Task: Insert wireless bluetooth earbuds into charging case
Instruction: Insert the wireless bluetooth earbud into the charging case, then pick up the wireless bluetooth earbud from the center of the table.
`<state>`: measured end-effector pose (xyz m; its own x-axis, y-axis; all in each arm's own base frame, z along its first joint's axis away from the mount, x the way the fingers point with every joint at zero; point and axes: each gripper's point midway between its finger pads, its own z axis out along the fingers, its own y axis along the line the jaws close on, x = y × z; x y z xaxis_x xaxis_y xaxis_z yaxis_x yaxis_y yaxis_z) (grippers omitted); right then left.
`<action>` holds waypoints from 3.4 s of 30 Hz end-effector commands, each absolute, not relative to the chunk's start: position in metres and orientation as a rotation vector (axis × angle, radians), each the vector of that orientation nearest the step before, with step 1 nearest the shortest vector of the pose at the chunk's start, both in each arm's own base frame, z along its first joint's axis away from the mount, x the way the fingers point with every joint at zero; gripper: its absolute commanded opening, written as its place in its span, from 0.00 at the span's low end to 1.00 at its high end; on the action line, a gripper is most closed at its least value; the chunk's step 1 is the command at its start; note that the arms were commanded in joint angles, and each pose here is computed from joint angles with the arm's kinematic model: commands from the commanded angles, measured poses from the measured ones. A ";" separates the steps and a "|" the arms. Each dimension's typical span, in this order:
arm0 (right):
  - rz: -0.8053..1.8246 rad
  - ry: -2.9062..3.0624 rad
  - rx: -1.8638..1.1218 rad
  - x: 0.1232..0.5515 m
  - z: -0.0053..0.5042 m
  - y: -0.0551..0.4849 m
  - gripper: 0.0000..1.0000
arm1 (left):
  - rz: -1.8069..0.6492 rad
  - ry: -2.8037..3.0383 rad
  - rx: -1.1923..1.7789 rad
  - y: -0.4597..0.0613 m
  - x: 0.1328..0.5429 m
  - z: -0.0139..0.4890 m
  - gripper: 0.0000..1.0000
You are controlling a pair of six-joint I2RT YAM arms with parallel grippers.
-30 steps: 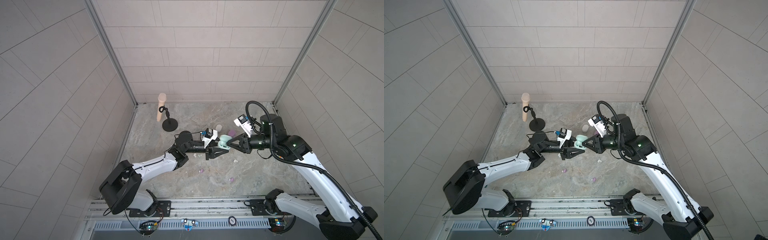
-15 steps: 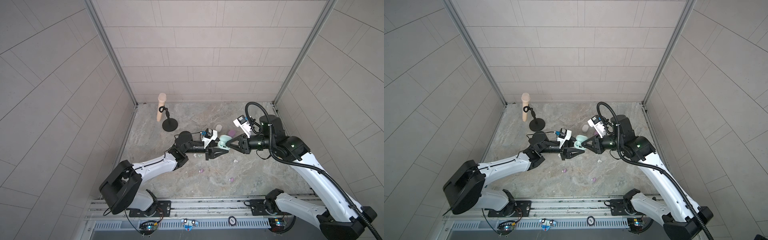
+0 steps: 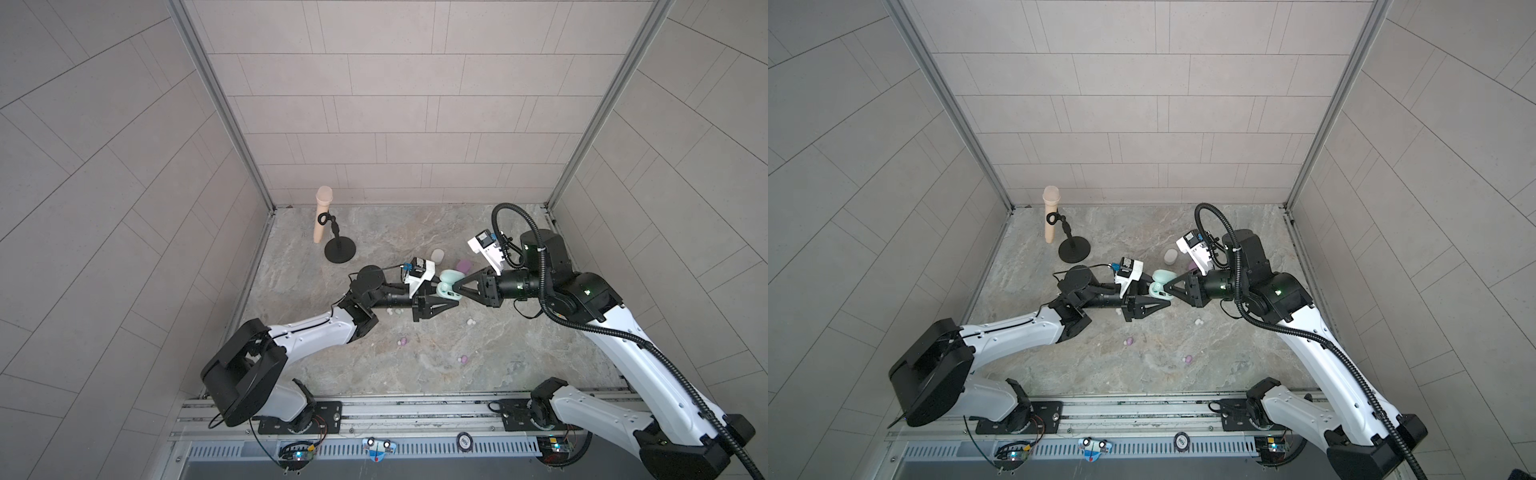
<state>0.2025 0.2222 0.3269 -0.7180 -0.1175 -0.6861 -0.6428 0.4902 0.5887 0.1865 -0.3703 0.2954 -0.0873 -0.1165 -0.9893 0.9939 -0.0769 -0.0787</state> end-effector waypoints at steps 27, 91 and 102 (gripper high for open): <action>1.131 2.159 -0.623 0.201 0.342 0.219 0.49 | -1.376 1.032 1.159 -0.371 0.173 0.311 0.03; 0.101 2.581 -0.865 0.290 0.072 0.297 0.76 | -0.863 1.376 0.548 -0.175 0.344 0.311 0.02; 0.054 2.628 -0.930 0.302 0.041 0.319 0.76 | -0.822 1.412 0.517 -0.163 0.343 0.301 0.02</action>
